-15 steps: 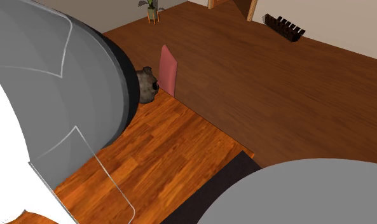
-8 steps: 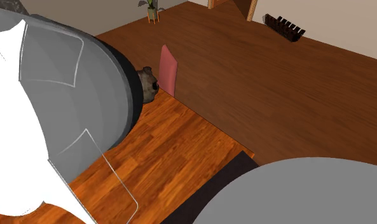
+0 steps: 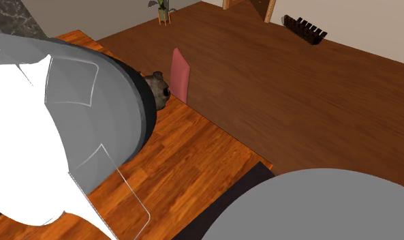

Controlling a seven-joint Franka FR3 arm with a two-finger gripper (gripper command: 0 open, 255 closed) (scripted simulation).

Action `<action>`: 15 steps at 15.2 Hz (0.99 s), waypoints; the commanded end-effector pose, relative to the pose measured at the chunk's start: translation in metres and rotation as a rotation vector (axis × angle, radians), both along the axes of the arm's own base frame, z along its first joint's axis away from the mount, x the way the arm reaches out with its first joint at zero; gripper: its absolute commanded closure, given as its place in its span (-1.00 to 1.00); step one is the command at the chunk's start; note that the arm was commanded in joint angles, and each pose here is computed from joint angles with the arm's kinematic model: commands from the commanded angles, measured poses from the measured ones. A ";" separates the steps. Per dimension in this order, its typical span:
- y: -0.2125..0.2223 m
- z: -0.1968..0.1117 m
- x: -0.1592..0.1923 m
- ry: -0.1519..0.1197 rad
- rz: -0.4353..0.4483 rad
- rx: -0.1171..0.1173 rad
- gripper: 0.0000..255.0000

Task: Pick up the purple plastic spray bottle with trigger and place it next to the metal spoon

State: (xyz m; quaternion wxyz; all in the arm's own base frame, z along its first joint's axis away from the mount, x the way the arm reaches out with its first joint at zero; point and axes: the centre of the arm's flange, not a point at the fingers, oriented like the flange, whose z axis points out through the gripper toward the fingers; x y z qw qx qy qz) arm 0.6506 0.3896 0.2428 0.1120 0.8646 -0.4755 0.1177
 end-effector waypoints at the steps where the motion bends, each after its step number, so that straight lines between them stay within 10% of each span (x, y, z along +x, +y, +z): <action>1: 0.000 -0.010 0.000 0.000 0.000 0.000 1.00; 15: 0.000 -0.084 0.000 0.000 0.000 0.000 1.00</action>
